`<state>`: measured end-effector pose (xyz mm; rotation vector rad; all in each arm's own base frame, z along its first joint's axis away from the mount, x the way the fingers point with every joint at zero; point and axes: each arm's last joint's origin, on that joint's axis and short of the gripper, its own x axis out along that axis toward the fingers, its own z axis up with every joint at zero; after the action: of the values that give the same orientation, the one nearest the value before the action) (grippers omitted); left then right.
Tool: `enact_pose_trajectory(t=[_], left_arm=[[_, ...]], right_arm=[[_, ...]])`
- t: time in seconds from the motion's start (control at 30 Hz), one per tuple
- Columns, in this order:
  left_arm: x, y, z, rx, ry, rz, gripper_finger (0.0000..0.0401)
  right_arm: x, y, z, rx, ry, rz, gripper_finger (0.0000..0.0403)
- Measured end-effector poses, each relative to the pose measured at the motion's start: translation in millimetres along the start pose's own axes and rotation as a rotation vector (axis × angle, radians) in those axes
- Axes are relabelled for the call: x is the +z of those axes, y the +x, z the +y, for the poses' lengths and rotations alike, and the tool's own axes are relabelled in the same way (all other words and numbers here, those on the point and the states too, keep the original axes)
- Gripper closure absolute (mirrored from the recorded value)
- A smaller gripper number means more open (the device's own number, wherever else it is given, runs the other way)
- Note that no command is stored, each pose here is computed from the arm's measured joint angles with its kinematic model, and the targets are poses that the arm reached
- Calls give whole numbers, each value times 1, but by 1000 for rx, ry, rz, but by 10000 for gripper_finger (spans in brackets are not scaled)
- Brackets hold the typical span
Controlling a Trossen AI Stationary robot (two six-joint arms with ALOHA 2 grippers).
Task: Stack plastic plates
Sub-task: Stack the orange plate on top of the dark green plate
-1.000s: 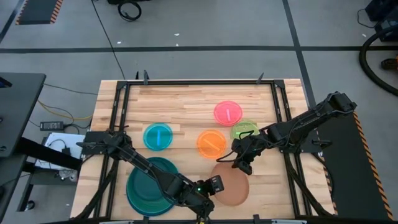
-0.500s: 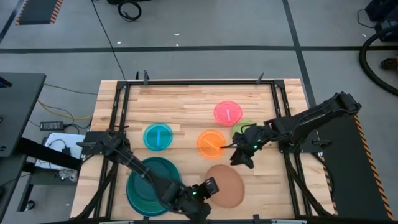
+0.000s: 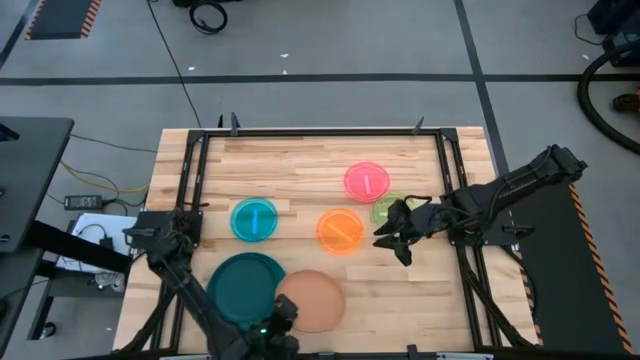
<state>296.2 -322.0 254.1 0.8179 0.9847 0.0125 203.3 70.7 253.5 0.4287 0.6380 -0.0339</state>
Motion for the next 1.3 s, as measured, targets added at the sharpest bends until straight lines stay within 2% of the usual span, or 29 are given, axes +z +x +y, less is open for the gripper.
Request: enact_pose_trajectory(t=[0.3, 0.63, 1.3], left_arm=[[-29, -28, -20, 57, -194, 120, 344], [-37, -43, -38, -68, -412, 198, 344], [-41, -48, -46, -225, -483, 353, 344]], right_arm=[[-10, 26, 12, -53, -29, -18, 231], [-19, 58, 32, 22, -43, -73, 231], [-22, 62, 35, 31, -52, -55, 233]])
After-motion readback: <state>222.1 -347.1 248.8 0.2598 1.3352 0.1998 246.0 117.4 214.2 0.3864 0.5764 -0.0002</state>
